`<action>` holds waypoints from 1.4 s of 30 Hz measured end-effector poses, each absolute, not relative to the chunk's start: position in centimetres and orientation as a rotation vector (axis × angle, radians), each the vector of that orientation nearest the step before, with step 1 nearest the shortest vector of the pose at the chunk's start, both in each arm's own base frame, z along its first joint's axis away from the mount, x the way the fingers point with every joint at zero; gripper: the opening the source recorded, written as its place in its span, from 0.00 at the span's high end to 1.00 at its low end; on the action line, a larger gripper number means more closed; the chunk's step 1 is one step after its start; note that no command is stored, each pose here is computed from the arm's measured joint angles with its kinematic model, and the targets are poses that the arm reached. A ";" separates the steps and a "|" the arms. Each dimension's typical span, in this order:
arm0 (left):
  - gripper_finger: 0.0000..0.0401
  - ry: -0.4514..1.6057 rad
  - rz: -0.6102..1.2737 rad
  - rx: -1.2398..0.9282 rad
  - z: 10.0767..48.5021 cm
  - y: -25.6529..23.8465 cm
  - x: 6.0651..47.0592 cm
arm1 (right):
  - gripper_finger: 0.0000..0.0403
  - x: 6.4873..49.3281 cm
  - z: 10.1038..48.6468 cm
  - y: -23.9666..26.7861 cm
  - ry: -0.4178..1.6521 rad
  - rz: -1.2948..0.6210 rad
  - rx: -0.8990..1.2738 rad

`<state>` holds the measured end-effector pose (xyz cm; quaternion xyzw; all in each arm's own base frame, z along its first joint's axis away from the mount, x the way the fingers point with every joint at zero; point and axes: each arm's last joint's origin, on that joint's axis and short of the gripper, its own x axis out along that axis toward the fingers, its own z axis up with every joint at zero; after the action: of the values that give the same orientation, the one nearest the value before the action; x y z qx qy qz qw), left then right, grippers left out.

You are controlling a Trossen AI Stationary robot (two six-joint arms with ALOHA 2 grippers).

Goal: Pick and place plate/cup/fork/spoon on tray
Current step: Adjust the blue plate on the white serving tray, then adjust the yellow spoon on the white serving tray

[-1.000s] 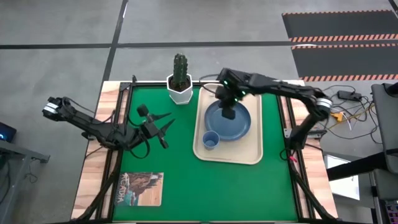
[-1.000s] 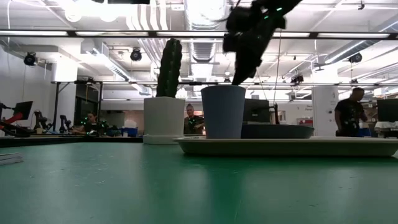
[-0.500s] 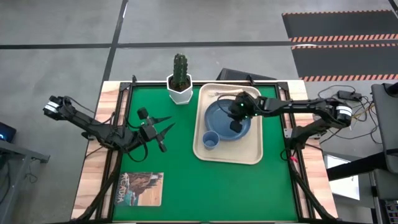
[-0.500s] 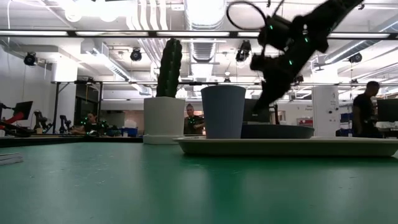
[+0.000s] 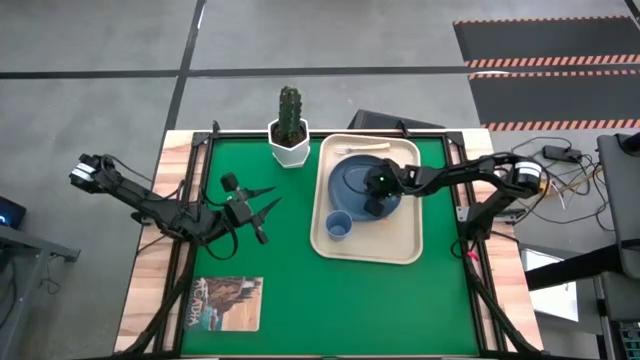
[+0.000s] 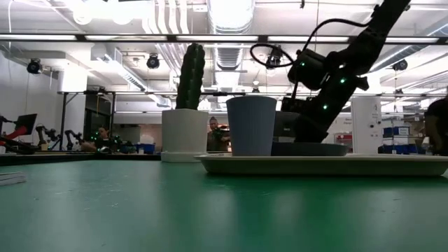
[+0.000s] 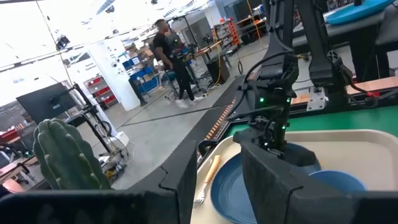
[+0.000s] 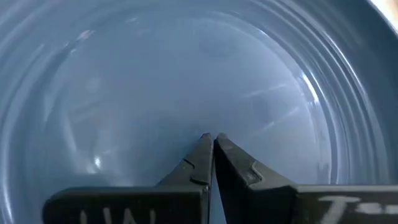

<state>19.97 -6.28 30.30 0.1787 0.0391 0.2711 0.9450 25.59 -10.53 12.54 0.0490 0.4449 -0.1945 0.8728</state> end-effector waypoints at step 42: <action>0.73 0.251 0.424 0.075 26.9 -7.3 17.9 | 0.98 18.9 15.0 3.0 0.638 -0.039 0.069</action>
<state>17.90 -7.33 26.89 0.0371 0.1243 0.2098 0.9691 18.93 2.96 15.00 0.0341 0.3136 -0.0191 0.9488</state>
